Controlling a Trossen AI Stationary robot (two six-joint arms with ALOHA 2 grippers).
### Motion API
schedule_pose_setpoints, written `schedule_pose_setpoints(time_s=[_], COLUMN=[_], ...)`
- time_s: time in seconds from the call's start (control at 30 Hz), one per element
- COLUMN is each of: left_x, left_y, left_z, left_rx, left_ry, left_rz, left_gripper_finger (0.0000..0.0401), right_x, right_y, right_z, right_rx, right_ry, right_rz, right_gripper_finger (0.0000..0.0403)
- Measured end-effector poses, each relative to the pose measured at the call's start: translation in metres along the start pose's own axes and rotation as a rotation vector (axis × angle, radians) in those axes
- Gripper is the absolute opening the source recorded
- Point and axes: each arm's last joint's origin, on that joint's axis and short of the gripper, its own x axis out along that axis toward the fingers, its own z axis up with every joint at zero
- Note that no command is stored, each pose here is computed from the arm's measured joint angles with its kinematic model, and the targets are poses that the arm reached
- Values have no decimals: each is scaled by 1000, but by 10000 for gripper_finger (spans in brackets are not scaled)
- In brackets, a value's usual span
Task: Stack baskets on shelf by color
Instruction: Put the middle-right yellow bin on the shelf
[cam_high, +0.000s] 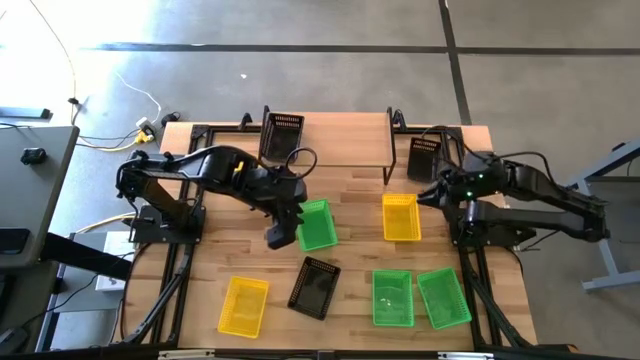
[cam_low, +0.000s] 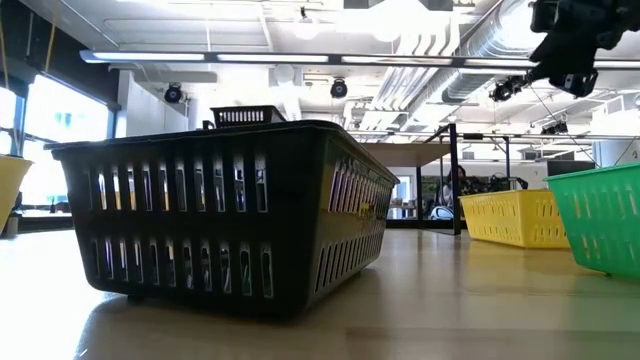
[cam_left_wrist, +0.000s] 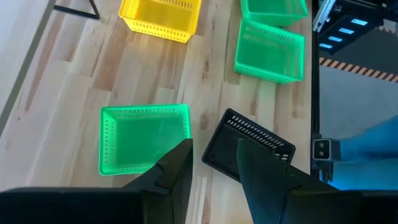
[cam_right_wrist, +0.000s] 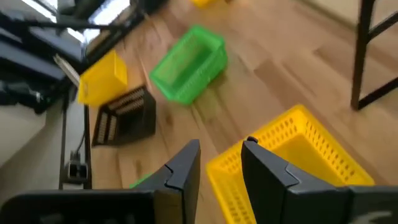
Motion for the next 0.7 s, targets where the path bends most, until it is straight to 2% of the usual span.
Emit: schedule_pose_setpoints(time_s=[0.33,0.57,0.7], left_x=[0,0,0], left_y=[2,2,1], left_z=[1,1,0], left_rx=[18,18,18], left_ry=[3,3,22], left_rz=[-8,-9,-60], left_gripper_finger=[115,115,115], right_x=[15,38,51], right_y=[24,38,44], right_z=[9,3,-2], right_rx=[30,-49,-66], right_ry=[142,248,318], right_rz=[39,-21,-39], right_gripper_finger=[103,103,103])
